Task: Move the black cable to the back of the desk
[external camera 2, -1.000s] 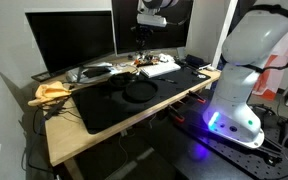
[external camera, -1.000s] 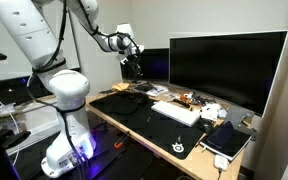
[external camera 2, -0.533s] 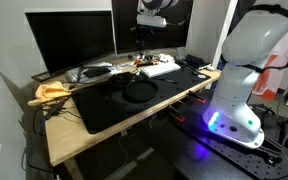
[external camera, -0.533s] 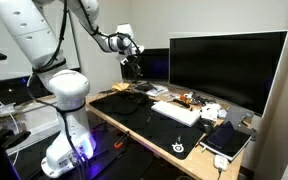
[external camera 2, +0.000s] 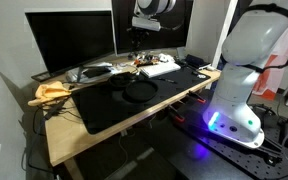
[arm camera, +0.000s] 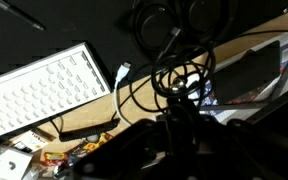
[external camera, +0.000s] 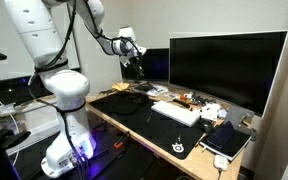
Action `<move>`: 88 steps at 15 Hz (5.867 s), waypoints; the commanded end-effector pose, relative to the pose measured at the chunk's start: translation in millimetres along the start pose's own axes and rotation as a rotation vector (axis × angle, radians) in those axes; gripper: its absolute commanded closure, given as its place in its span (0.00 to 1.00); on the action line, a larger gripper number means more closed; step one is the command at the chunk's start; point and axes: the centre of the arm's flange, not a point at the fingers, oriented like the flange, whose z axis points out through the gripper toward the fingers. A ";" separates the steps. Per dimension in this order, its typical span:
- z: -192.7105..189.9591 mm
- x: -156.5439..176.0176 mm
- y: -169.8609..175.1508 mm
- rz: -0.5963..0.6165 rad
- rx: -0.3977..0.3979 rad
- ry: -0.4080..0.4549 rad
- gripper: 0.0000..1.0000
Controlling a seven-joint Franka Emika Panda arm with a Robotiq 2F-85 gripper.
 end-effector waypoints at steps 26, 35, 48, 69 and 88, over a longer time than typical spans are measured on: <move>114.6 46.5 -45.3 0.111 0.051 0.136 0.97; 147.7 35.2 -51.2 0.112 0.039 0.136 0.97; 175.0 21.5 -59.9 0.086 0.010 0.124 0.97; 199.5 -3.3 -59.2 0.037 -0.061 0.057 0.97; 223.0 1.2 -66.9 0.059 -0.170 -0.150 0.97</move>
